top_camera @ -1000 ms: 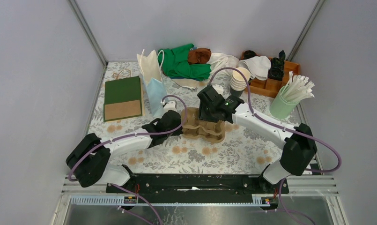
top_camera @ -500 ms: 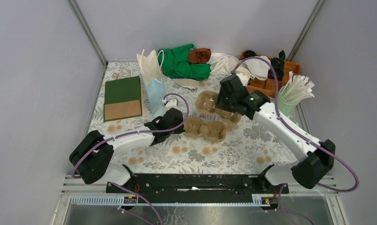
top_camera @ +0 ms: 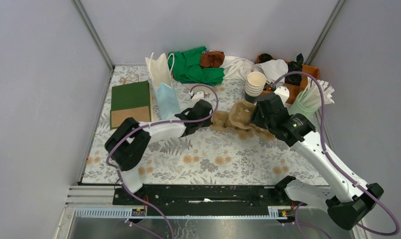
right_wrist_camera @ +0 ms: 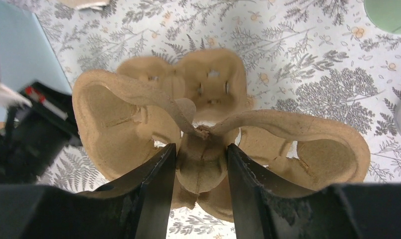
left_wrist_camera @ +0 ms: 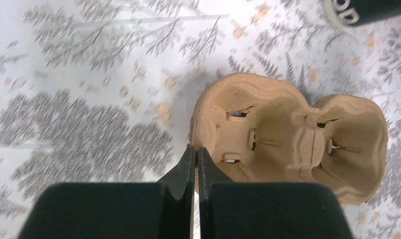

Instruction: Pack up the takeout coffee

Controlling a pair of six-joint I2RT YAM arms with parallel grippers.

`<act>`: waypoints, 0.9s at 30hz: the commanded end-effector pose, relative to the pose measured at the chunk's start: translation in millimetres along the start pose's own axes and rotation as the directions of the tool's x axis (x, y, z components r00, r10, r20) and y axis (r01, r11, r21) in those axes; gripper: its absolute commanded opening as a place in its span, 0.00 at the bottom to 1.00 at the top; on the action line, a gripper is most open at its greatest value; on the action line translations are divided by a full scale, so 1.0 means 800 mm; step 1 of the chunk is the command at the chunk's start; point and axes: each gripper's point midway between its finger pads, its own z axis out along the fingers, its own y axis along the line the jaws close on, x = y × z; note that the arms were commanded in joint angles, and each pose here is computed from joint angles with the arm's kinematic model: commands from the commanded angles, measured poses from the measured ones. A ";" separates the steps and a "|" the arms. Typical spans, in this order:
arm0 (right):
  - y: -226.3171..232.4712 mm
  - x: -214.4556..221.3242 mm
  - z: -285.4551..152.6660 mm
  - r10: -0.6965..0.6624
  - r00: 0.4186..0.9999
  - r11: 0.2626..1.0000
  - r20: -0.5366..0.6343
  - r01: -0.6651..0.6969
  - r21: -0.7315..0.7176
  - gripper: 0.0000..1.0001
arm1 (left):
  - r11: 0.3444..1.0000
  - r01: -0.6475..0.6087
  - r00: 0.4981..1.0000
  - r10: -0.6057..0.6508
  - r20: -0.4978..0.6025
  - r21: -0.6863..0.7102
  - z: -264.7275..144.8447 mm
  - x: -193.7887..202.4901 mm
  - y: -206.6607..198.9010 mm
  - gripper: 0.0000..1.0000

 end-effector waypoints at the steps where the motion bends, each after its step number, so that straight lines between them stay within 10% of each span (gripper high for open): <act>1: -0.012 0.027 -0.004 0.002 0.998 1.000 -0.061 -0.003 -0.011 0.48 | 0.998 0.030 0.994 -0.035 0.107 0.050 0.028 -0.067 -0.041 0.00; 19: 0.020 0.192 0.058 -0.064 0.883 0.983 -0.465 -0.024 -0.181 0.49 | 0.991 -0.017 0.985 -0.006 0.175 0.129 0.068 -0.150 -0.069 0.18; 27: 0.021 0.206 0.083 -0.096 0.871 0.989 -0.482 0.028 -0.148 0.82 | 0.976 -0.075 0.984 0.039 0.176 0.203 0.023 -0.157 -0.081 0.44</act>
